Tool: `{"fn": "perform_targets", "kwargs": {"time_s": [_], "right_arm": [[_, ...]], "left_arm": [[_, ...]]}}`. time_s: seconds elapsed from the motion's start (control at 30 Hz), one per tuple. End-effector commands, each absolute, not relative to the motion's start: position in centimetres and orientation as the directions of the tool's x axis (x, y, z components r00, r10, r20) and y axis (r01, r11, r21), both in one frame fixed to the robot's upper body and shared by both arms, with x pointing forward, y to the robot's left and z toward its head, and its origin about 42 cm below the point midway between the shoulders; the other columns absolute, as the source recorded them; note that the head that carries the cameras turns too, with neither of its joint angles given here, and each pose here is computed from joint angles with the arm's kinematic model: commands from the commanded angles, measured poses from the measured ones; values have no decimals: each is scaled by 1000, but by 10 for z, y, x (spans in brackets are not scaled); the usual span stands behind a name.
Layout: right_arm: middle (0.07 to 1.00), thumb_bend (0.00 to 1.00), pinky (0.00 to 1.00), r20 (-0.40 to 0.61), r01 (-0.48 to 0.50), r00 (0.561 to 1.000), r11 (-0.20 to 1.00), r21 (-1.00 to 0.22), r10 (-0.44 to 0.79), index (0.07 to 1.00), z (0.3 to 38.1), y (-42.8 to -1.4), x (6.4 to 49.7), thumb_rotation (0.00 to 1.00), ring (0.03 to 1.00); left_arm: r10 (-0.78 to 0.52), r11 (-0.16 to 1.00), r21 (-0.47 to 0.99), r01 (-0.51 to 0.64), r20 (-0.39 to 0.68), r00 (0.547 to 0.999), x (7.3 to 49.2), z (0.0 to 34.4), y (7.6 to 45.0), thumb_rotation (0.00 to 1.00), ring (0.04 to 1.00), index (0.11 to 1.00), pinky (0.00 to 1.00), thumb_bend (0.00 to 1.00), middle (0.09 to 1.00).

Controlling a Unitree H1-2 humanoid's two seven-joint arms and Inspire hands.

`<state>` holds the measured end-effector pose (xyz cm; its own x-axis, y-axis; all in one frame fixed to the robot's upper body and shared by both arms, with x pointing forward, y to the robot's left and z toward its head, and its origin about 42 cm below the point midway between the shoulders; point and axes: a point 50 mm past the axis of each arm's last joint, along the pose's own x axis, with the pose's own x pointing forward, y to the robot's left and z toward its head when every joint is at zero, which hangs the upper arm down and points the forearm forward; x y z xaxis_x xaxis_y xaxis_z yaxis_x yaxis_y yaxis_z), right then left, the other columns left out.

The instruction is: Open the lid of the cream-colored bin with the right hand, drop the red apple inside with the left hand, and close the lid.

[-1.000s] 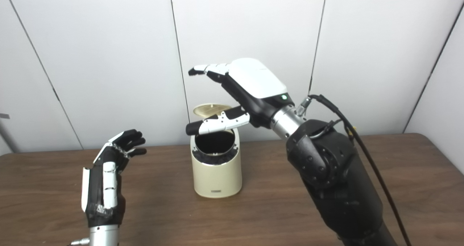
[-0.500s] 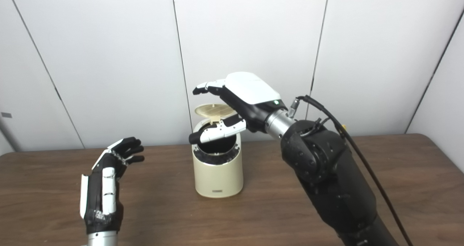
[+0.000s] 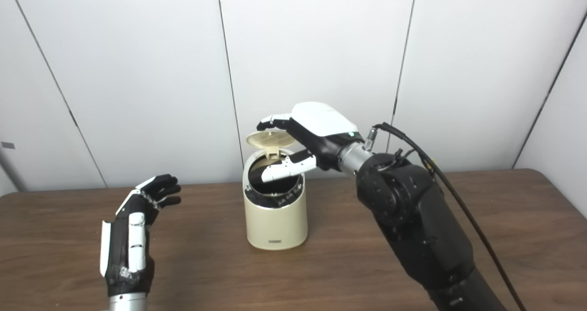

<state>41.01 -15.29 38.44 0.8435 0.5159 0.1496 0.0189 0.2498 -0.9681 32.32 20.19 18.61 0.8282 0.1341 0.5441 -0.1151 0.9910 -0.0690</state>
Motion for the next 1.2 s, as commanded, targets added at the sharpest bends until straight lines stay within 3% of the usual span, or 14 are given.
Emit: {"fn": "perform_targets", "kwargs": {"time_s": [0.0, 0.2, 0.9, 1.17], "right_arm": [[830, 865, 758, 224, 106, 830, 251, -962, 510, 817, 405, -153, 410, 868, 856], [863, 872, 809, 185, 57, 842, 257, -965, 507, 840, 401, -154, 402, 873, 887], [823, 841, 761, 146, 2, 832, 261, -965, 536, 814, 374, -158, 383, 826, 860], [824, 841, 755, 125, -11, 834, 243, -970, 537, 820, 370, -162, 382, 850, 852]], "left_arm": [[128, 992, -68, -109, 591, 796, 323, 200, 200, 917, 711, 723, 661, 513, 730], [125, 992, -60, -112, 600, 790, 323, 202, 199, 899, 705, 722, 652, 450, 728], [131, 991, -74, -108, 609, 782, 327, 205, 189, 832, 686, 710, 632, 433, 713], [138, 990, -90, -105, 614, 777, 323, 211, 185, 827, 688, 706, 631, 428, 712]]}}
